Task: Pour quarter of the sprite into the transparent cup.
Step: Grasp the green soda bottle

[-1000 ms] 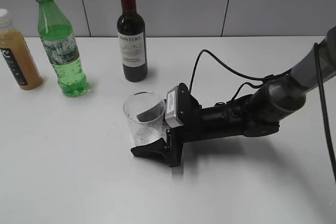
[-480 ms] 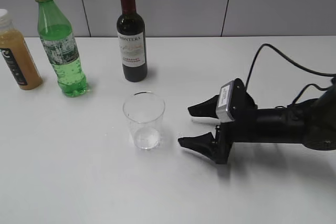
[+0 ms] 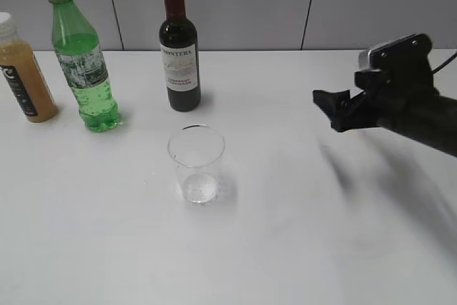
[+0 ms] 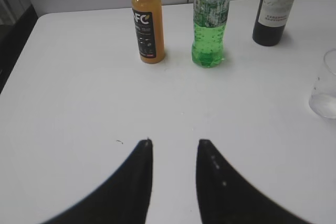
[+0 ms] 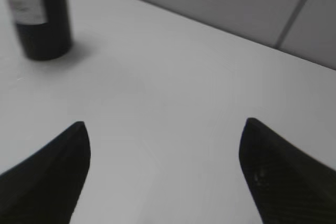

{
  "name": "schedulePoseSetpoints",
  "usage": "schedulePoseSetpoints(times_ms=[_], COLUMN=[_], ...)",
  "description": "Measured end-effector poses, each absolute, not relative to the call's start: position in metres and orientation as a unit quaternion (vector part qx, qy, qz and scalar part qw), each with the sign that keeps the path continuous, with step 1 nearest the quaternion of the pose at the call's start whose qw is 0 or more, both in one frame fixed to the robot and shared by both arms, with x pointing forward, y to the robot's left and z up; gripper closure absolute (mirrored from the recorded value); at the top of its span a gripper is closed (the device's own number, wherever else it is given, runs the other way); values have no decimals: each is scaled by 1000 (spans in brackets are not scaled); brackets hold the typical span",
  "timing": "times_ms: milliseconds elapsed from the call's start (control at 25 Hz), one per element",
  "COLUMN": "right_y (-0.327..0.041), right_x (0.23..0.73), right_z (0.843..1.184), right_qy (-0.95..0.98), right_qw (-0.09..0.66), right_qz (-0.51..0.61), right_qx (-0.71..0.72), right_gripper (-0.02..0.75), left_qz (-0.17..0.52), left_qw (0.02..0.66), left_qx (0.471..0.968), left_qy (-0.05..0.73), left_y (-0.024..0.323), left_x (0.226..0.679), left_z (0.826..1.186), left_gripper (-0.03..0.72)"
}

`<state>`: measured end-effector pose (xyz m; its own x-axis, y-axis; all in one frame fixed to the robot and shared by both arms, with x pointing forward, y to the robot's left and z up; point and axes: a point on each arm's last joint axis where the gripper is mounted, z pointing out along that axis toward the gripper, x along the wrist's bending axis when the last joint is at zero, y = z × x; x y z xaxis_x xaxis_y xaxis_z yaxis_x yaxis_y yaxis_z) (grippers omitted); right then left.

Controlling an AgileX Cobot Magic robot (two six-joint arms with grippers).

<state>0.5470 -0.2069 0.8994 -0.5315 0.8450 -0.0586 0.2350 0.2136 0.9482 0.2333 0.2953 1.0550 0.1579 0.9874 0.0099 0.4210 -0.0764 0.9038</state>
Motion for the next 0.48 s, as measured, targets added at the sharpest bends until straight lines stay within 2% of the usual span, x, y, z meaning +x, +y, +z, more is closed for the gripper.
schedulePoseSetpoints(times_ms=[120,480], right_y=[-221,-231], right_x=[554,584], right_z=[921,967], right_qy=[687,727], right_qw=[325,237], right_qz=[460,267], right_qx=[460,587], right_gripper=[61,138], left_qz=[350,350], left_qw=[404,404], left_qx=[645,645], left_qy=[546,546], left_y=[295,295], left_x=[233,233], left_z=[1055,1055], left_gripper=[460,460])
